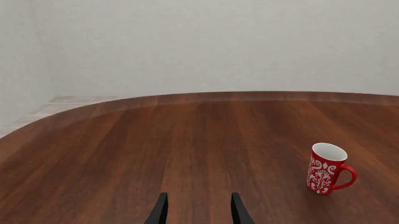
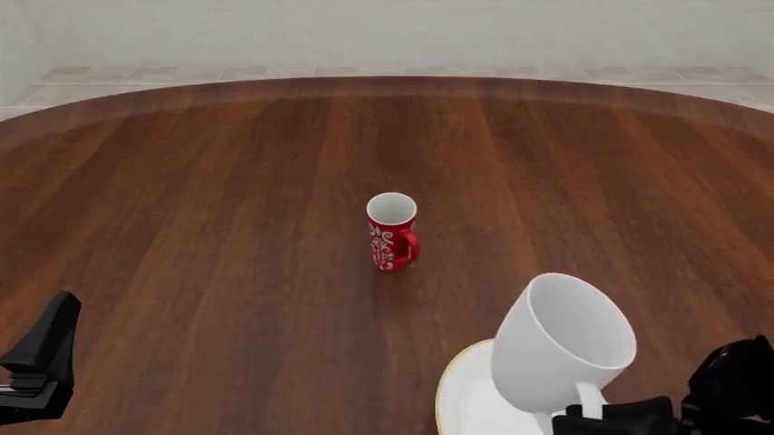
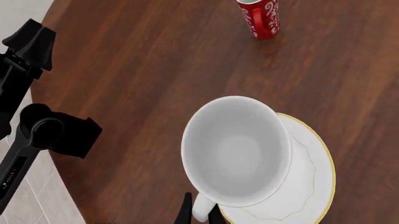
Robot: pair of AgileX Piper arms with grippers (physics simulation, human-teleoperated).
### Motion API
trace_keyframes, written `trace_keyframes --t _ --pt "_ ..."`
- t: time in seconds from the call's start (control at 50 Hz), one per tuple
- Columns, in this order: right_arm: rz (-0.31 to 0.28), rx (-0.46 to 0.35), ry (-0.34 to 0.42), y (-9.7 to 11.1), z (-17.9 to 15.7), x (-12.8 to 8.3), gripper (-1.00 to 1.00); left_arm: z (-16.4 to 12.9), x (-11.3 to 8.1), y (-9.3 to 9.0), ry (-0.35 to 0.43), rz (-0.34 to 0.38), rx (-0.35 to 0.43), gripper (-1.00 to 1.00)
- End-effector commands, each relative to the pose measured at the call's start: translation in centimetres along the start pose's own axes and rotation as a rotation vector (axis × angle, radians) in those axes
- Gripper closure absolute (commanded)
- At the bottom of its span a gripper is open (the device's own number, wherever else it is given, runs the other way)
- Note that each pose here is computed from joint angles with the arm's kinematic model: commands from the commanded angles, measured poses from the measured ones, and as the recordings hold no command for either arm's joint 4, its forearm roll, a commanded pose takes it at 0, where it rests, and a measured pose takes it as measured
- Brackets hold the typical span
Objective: Put the white mug on the plate.
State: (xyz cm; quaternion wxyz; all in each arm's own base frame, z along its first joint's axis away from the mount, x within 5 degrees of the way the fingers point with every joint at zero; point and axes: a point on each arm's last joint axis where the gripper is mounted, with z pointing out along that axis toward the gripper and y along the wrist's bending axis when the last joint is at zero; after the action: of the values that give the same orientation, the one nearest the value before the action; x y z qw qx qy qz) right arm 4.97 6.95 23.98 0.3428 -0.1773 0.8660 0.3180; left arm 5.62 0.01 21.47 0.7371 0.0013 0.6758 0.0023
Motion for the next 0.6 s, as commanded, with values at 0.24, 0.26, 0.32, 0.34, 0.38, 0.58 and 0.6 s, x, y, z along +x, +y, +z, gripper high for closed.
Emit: trace_keyframes --t 0.24,0.26,0.32,0.34,0.38,0.58,0.6 --pt "0.016 0.026 0.025 -1.0 1.1 1.5 1.00 0.0 0.0 0.0 0.000 0.000 0.000 -1.00" --pt "0.016 0.026 0.025 -1.0 1.1 1.5 1.00 0.0 0.0 0.0 0.000 0.000 0.000 -1.00" --pt "0.016 0.027 0.024 -1.0 1.2 1.4 1.00 0.0 0.0 0.0 0.000 0.000 0.000 -1.00" --pt "0.014 0.028 0.025 -1.0 1.2 1.4 1.00 0.0 0.0 0.0 0.000 0.000 0.000 -1.00" --pt "0.014 0.029 0.027 -1.0 1.3 1.4 1.00 0.0 0.0 0.0 0.000 0.000 0.000 -1.00" --pt "0.019 0.034 0.032 -1.3 1.8 1.8 1.00 0.0 0.0 0.0 0.000 0.000 0.000 -1.00" --pt "0.019 0.035 0.033 -1.3 1.8 1.8 1.00 0.0 0.0 0.0 0.000 0.000 0.000 -1.00"
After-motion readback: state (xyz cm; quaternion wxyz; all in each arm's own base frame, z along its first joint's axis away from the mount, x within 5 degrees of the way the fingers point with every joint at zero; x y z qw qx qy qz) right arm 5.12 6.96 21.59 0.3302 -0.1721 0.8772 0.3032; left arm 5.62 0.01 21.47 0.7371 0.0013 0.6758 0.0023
